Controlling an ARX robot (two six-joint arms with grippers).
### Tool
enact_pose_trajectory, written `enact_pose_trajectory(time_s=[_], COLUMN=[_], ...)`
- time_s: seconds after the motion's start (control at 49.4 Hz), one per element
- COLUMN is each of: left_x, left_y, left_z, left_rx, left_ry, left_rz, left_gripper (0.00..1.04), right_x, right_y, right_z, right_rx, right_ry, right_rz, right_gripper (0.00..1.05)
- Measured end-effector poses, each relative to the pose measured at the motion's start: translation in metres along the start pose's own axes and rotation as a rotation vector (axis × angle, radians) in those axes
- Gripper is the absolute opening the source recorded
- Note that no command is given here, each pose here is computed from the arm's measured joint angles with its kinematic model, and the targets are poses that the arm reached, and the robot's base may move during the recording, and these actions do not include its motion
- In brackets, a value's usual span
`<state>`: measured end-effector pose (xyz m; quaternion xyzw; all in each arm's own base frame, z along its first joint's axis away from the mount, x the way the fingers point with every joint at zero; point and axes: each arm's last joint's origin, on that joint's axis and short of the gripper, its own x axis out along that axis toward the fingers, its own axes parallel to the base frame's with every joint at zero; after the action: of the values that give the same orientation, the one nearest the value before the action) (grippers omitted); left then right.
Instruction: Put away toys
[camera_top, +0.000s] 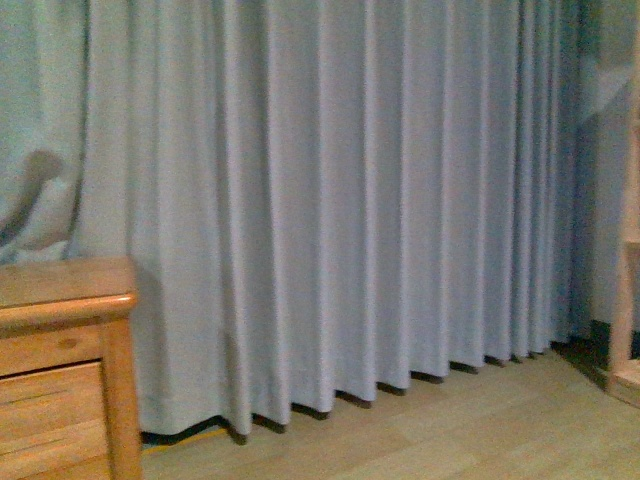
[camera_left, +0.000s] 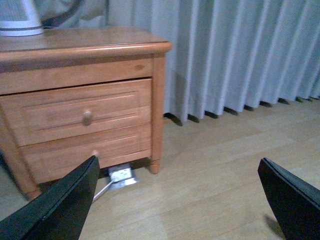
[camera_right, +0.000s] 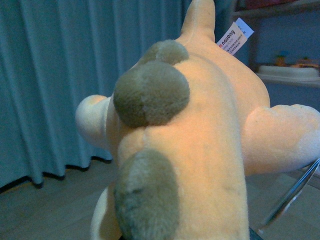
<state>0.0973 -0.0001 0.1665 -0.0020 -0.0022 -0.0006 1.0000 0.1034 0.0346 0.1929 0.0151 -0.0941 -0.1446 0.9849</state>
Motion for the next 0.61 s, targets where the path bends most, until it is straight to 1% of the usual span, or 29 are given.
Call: enact_pose_trajectory(time_s=[0.608], left_x=[0.0], left_y=[0.0001], left_z=[0.0001], left_rx=[0.0], left_ry=[-0.001], left_rz=[0.004], left_gripper=[0.98], right_x=[0.0001], right_y=[-0.0001], right_z=[0.0], right_rx=[0.001], right_ry=[0.0], right_rz=[-0.001], right_gripper=[0.07])
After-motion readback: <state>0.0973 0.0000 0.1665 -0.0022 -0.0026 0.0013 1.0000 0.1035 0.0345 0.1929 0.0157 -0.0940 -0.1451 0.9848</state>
